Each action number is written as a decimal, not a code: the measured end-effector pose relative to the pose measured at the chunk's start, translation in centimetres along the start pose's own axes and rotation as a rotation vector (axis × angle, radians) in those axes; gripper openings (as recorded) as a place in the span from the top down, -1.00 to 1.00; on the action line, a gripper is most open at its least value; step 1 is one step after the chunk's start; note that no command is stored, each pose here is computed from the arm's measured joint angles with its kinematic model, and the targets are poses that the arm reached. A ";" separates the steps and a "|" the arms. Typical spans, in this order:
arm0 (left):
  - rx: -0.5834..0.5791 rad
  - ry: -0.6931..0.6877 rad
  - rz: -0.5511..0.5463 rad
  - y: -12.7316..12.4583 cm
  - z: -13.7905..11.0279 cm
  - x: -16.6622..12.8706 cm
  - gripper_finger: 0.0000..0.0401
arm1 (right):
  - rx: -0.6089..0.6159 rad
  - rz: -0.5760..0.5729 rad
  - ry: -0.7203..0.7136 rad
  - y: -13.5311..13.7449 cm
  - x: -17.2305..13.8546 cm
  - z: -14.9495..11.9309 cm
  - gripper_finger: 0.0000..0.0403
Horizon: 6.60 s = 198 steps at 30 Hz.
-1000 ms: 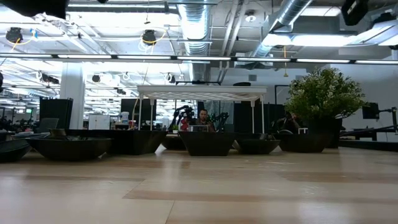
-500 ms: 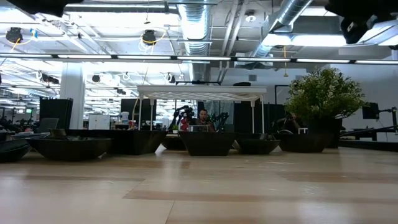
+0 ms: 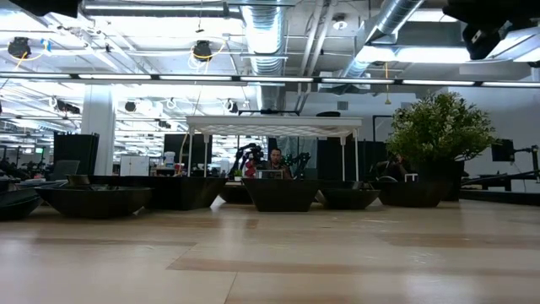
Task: Pick & Place Mini shaped plates
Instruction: Stack the drop-shaped plate on top of the drop-shaped plate on the shelf
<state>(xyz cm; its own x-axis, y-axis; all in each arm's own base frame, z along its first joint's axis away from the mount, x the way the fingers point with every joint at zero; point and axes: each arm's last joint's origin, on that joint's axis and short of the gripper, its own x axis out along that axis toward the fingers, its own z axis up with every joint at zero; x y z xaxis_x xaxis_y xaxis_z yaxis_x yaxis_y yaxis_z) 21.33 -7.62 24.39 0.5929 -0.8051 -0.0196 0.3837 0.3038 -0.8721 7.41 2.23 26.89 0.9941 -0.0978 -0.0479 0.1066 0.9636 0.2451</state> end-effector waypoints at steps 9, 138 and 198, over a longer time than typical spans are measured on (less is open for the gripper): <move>-0.254 -0.034 0.052 0.0 -0.8 0.6 0.09 | -0.006 -0.001 0.005 0.0 0.0 0.0 0.70; -0.617 -0.002 1.625 7.9 -10.3 5.3 0.09 | -0.058 -0.012 0.044 -0.2 0.0 -0.5 0.70; -0.623 -0.062 1.364 5.7 -10.0 3.2 0.09 | -0.057 -0.012 0.043 -0.1 0.0 -0.4 0.70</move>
<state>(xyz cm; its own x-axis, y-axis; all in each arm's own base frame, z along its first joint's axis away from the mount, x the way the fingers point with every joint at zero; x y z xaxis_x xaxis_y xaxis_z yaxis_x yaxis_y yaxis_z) 18.34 -13.55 14.43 0.2710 -0.0627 -0.9605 -0.8184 0.5103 -0.2642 7.36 2.20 26.42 0.9907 -0.1002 -0.0922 0.1162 0.9751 0.1888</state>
